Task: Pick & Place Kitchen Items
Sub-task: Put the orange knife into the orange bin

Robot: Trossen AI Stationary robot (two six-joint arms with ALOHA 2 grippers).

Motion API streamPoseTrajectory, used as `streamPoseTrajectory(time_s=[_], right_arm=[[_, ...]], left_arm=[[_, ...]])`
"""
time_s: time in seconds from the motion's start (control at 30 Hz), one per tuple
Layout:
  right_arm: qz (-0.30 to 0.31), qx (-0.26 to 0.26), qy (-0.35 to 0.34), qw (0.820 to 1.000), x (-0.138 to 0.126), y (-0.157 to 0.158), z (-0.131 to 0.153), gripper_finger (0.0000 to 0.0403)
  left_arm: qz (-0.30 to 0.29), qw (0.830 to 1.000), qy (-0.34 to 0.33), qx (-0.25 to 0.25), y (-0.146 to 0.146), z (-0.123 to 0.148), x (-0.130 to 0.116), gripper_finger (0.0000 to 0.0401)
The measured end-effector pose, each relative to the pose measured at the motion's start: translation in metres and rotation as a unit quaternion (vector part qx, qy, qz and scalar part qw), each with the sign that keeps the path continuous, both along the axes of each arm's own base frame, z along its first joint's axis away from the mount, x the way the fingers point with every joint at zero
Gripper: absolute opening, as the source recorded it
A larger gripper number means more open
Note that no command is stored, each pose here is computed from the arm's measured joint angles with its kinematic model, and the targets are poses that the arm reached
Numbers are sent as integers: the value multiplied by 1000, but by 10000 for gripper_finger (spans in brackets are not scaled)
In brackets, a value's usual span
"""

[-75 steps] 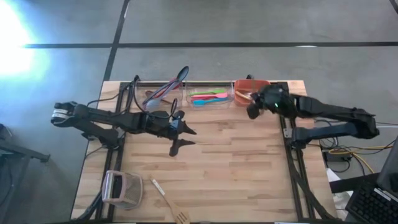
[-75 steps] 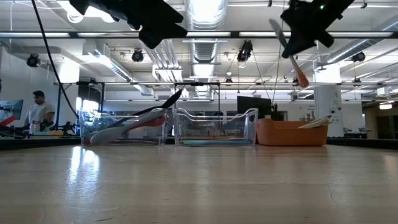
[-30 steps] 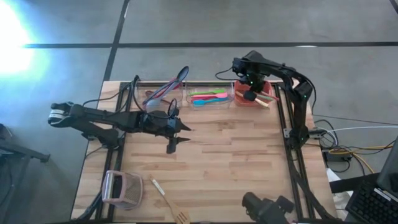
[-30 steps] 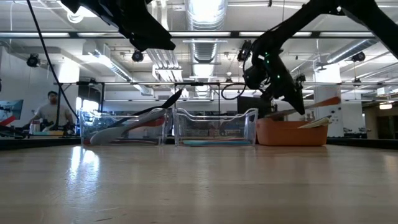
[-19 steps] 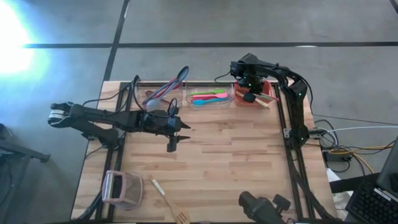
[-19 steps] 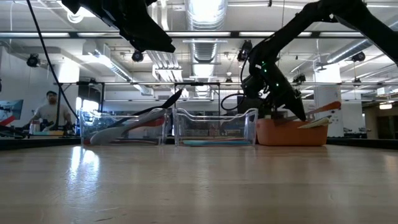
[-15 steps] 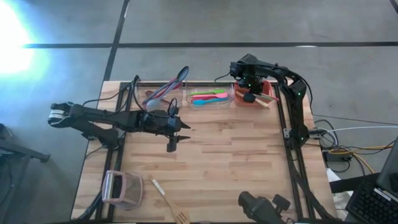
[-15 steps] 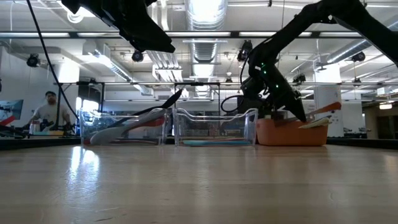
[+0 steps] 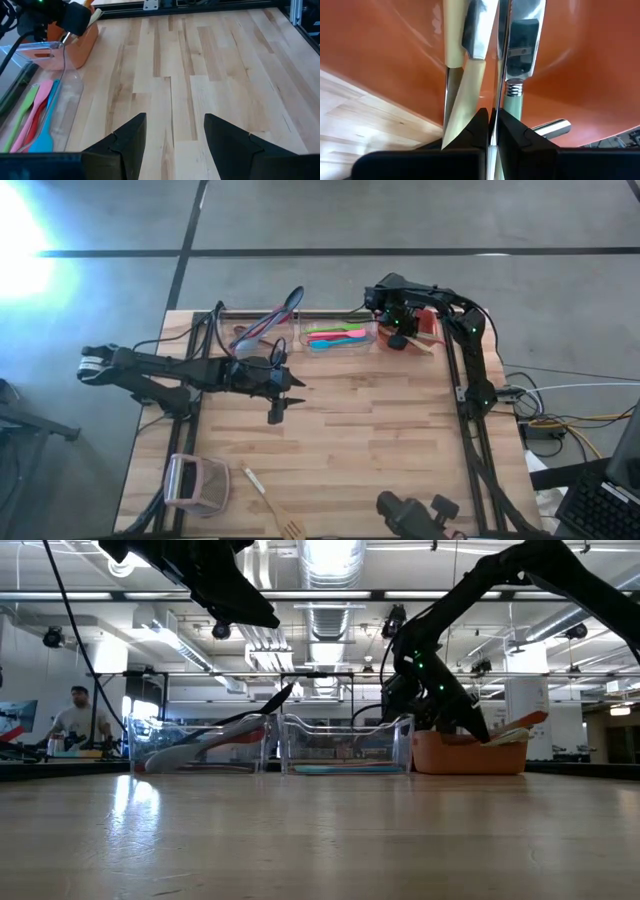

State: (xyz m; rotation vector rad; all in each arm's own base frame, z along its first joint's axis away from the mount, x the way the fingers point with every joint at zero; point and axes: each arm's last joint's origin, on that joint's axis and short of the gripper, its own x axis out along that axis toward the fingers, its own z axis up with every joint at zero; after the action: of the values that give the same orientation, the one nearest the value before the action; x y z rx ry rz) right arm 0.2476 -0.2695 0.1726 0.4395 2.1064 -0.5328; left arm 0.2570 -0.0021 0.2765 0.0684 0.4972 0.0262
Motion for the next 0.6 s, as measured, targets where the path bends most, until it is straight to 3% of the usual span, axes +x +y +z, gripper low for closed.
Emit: streamPoseTrajectory(time_s=[0.2, 0.6], right_arm=[[1, 0, -1, 1000, 1, 1, 0, 28], [16, -6, -13, 1000, 7, 3, 9, 113]], left_arm=[[0, 1000, 0, 0, 0, 0, 0, 202], [0, 1000, 0, 0, 0, 0, 0, 202]])
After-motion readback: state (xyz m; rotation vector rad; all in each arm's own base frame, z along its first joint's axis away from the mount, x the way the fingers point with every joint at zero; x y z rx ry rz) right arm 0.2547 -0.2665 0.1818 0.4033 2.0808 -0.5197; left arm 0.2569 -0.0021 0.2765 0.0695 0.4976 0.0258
